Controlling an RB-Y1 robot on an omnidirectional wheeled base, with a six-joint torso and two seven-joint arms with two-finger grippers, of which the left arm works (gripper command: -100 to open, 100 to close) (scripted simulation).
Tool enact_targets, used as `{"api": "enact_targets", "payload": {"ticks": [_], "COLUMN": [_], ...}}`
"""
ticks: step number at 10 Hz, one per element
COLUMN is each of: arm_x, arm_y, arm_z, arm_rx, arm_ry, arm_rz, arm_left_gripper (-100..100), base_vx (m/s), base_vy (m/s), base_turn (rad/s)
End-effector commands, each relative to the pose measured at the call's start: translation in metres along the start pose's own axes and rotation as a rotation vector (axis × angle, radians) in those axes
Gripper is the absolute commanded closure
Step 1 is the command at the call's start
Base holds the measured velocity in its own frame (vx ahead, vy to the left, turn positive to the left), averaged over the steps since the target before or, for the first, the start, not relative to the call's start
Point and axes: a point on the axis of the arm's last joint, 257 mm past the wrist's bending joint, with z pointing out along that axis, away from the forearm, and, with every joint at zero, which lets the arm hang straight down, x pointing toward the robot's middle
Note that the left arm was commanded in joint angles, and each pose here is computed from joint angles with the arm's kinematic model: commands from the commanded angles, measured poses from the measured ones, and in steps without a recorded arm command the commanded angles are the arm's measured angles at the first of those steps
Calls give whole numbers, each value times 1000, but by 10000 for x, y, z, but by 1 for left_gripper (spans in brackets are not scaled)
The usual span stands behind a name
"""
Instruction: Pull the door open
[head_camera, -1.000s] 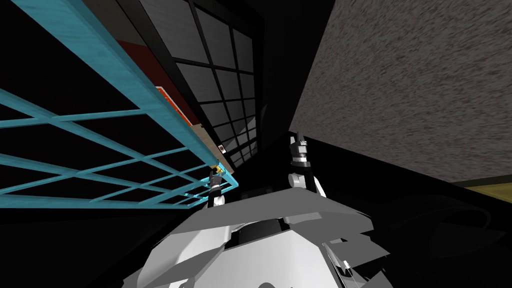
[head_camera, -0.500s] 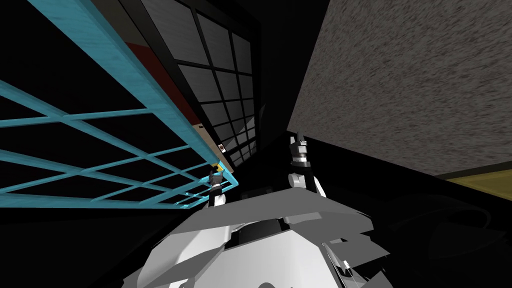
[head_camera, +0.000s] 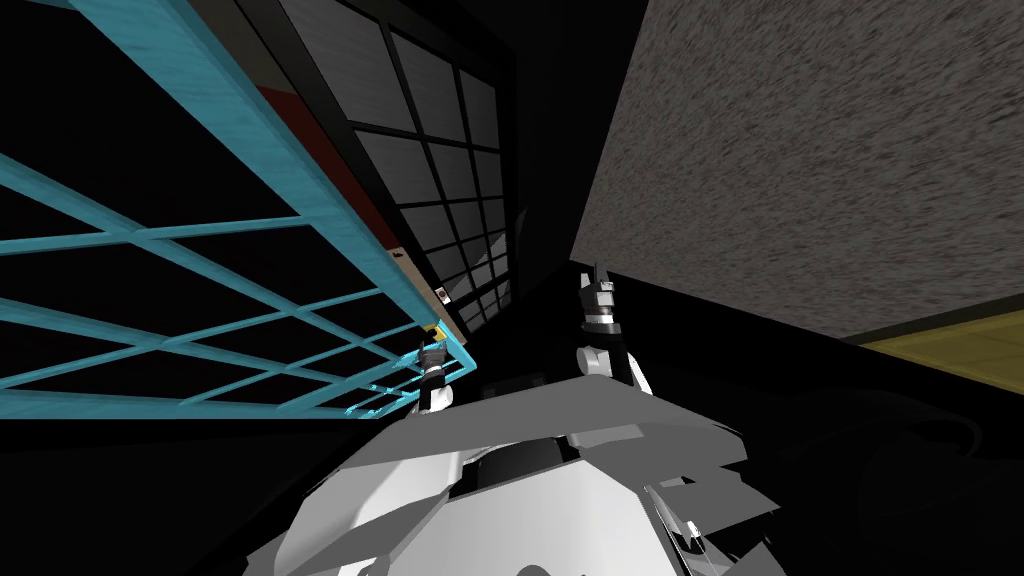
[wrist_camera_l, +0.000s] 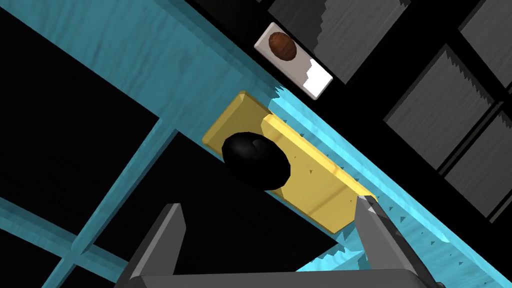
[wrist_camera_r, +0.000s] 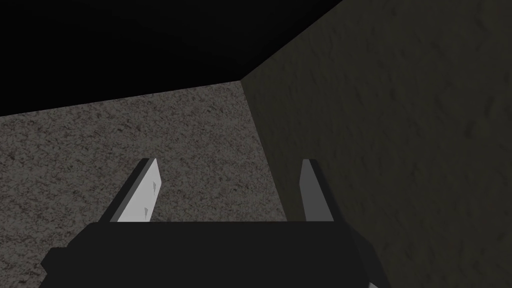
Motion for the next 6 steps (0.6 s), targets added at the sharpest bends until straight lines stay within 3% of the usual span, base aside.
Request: {"api": "enact_targets", "payload": {"ticks": [1,6], "arm_x": [18,64], "arm_y": [3,13], "arm_z": [18,60], "arm_rx": [5,19], "arm_ry": [-4,-11], "arm_rz": [-65,-228], "arm_left_gripper": [-100,-100], "base_vx": [-57,-65], "base_vy": [31,21], "base_turn": [-58,-54]}}
